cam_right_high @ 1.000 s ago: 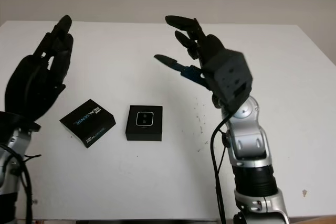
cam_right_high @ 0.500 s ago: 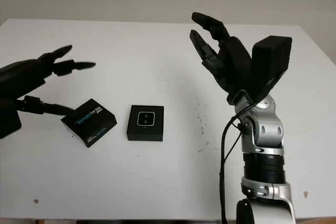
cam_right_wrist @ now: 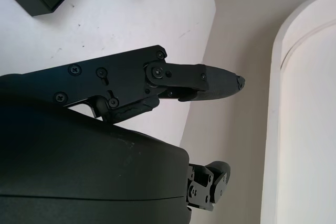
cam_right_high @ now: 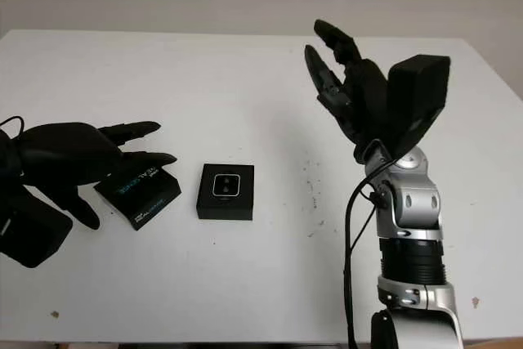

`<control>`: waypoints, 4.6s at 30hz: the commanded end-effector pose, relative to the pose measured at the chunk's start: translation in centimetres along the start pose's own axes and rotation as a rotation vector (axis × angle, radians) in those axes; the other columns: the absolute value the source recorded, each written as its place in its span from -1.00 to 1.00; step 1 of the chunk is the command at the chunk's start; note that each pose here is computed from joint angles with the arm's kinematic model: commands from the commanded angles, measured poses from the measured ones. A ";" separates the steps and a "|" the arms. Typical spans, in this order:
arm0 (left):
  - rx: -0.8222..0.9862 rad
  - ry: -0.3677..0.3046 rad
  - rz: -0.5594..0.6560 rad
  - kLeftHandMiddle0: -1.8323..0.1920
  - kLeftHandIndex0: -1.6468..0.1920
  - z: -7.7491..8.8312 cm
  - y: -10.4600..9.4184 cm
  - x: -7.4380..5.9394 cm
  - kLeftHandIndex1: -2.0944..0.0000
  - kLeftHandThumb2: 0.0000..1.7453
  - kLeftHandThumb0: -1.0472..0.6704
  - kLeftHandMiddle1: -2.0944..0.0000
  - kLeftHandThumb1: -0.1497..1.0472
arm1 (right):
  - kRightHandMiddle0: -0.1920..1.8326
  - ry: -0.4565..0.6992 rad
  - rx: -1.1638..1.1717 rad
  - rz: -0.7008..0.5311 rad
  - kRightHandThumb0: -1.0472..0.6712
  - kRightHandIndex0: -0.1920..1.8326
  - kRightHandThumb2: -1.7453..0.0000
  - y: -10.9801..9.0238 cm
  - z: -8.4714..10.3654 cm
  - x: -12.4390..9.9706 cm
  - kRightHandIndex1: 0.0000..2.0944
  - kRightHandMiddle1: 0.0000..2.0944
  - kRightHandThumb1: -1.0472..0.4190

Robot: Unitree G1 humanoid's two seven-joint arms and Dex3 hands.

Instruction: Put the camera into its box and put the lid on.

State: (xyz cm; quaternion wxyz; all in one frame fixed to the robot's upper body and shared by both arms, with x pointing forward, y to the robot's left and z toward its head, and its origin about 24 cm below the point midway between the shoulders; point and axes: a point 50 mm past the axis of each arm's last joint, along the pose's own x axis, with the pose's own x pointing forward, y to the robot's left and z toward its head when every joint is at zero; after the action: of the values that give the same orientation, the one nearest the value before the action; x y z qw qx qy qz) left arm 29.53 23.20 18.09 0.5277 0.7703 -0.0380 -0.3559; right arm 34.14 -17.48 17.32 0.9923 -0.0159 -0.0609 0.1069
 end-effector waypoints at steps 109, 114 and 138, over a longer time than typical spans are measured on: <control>-1.035 0.275 0.030 0.45 0.44 4.4 8.9 4.1 -0.52 -0.93 -0.04 -0.66 0.90 | -0.97 0.036 -0.002 -0.052 -0.59 -0.98 0.38 5.8 -5.0 -1.6 -0.97 -0.96 -1.00; -1.087 0.292 0.082 0.45 0.59 5.1 8.9 4.3 -0.56 -0.93 -0.01 -0.55 0.93 | -0.96 0.050 0.016 -0.062 -0.60 -0.98 0.42 5.9 -5.0 -1.6 -0.96 -0.95 -1.00; -1.077 0.183 0.033 0.20 0.44 7.9 8.0 5.6 -0.62 -0.94 0.02 -0.60 0.88 | -0.97 0.021 0.030 -0.081 -0.59 -0.99 0.40 6.0 -4.9 -1.2 -0.95 -0.95 -1.00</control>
State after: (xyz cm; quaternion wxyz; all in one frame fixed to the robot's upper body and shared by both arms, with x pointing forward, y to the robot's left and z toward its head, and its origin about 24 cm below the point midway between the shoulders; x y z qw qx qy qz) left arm 31.82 11.54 20.35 0.8547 0.4162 0.1954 -0.2409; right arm 32.13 -12.29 11.49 0.9972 -0.0037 -0.0365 0.0659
